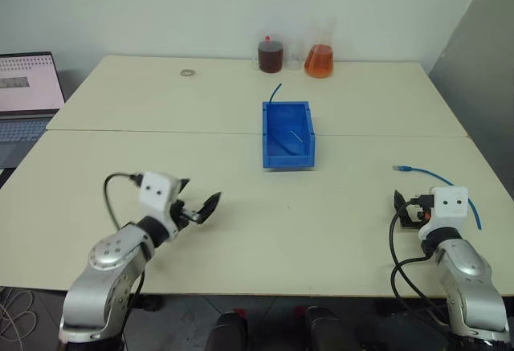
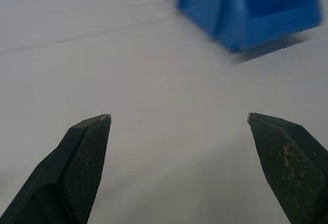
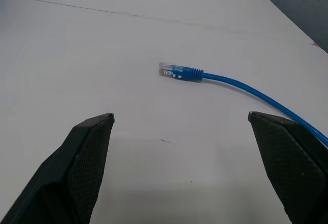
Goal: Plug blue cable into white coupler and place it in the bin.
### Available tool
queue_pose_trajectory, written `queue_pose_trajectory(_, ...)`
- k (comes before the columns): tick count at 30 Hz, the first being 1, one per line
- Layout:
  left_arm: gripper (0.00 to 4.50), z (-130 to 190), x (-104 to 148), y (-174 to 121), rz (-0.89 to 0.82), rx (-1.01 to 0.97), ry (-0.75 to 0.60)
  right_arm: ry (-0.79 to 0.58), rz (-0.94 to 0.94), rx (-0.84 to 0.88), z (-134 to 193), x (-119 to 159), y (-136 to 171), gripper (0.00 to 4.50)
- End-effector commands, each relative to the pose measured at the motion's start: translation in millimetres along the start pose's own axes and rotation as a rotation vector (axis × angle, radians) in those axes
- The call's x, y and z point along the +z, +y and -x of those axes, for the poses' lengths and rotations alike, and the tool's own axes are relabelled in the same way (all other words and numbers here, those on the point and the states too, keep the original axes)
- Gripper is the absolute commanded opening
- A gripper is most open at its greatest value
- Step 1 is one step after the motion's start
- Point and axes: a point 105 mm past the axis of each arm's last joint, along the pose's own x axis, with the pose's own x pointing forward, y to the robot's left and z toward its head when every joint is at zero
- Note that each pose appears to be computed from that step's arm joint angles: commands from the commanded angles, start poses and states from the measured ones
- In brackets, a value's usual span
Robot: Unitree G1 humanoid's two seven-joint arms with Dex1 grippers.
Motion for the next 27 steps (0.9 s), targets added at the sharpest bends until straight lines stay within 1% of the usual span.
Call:
queue_pose_trajectory(1, 4.5, -20, 23, -47, -0.08, -0.335, -0.025, -0.07, 0.082, 0.117, -9, 32, -9, 4.47)
queue_pose_trajectory(3, 4.5, -30, 30, -63, -0.122, -0.453, -0.031, -0.054, 0.128, 0.21, -16, 37, -15, 4.47)
queue_pose_trajectory(6, 4.5, -46, 36, -73, -0.155, -0.531, -0.045, -0.016, 0.197, 0.317, -27, 39, -24, 4.47)
queue_pose_trajectory(8, 4.5, -56, 41, -77, -0.159, -0.552, -0.062, 0.011, 0.222, 0.363, -35, 39, -31, 4.47)
queue_pose_trajectory(11, 4.5, -75, 49, -94, -0.167, -0.632, -0.089, 0.052, 0.279, 0.41, -61, 49, -56, 4.47)
queue_pose_trajectory(15, 4.5, -82, 50, -109, -0.185, -0.714, -0.092, 0.109, 0.26, 0.463, -80, 58, -70, 4.47)
queue_pose_trajectory(22, 4.5, -90, 55, -123, -0.188, -0.751, -0.11, 0.212, 0.244, 0.55, -88, 56, -73, 4.47)
queue_pose_trajectory(27, 4.5, -95, 57, -126, -0.184, -0.733, -0.12, 0.352, 0.303, 0.657, -74, 35, -77, 4.47)
